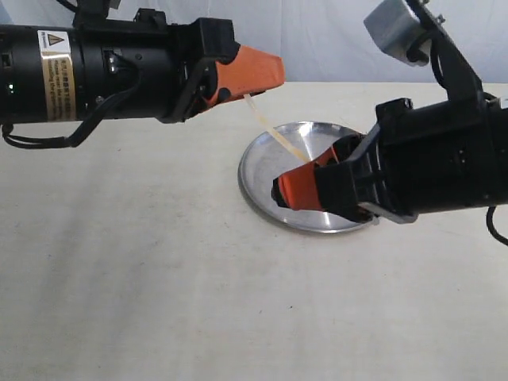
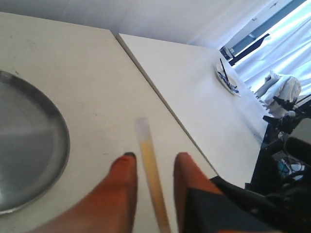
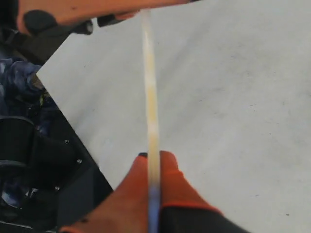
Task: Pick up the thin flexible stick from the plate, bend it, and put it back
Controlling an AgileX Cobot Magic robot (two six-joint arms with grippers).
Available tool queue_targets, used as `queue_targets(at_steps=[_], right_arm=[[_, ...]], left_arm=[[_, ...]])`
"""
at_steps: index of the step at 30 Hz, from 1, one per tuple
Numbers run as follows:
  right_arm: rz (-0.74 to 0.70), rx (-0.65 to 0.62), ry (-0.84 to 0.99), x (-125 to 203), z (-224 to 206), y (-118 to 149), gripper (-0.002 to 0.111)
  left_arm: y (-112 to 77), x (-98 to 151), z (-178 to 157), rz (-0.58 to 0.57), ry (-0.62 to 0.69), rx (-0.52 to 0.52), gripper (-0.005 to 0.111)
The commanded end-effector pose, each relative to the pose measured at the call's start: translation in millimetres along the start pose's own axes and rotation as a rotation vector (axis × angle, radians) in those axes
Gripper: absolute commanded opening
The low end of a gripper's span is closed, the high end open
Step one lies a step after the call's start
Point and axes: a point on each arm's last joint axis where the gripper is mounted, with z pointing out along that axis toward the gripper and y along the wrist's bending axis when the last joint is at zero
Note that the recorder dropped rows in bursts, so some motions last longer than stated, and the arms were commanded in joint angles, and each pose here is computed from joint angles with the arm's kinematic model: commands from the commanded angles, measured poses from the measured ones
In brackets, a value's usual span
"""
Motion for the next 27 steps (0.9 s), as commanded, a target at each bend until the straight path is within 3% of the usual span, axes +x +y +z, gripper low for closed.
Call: queue_targets(at_steps=[1, 8, 12, 17, 20, 22, 27], right_arm=[[-0.027, -0.04, -0.001, 3, -8, 8, -0.001], [-0.088, -0.026, -0.149, -4, -35, 23, -0.001], [-0.102, 0.057, -0.171, -7, -35, 16, -0.001], [-0.043, 0.176, -0.024, -2, -14, -8, -0.001], [-0.016, 0.112, 0.1, 5, 5, -11, -0.001], [-0.044, 0.003, 0.152, 9, 16, -2, -0.001], [-0.116, -0.256, 0.045, 2, 21, 31, -0.001]], left_arm=[[3.2, 5, 0, 0.195, 0.044, -0.022, 0.0], [7.3, 13, -1, 0.332, 0.138, -0.052, 0.0], [-4.9, 18, -2, 0.247, 0.179, 0.084, 0.0], [-21.0, 17, -4, 0.119, 0.155, 0.251, 0.0], [-23.7, 9, -3, 0.103, 0.074, 0.275, 0.0], [-22.1, 6, -3, 0.142, 0.033, 0.256, 0.0], [-1.6, 8, 0, 0.334, 0.068, 0.036, 0.0]])
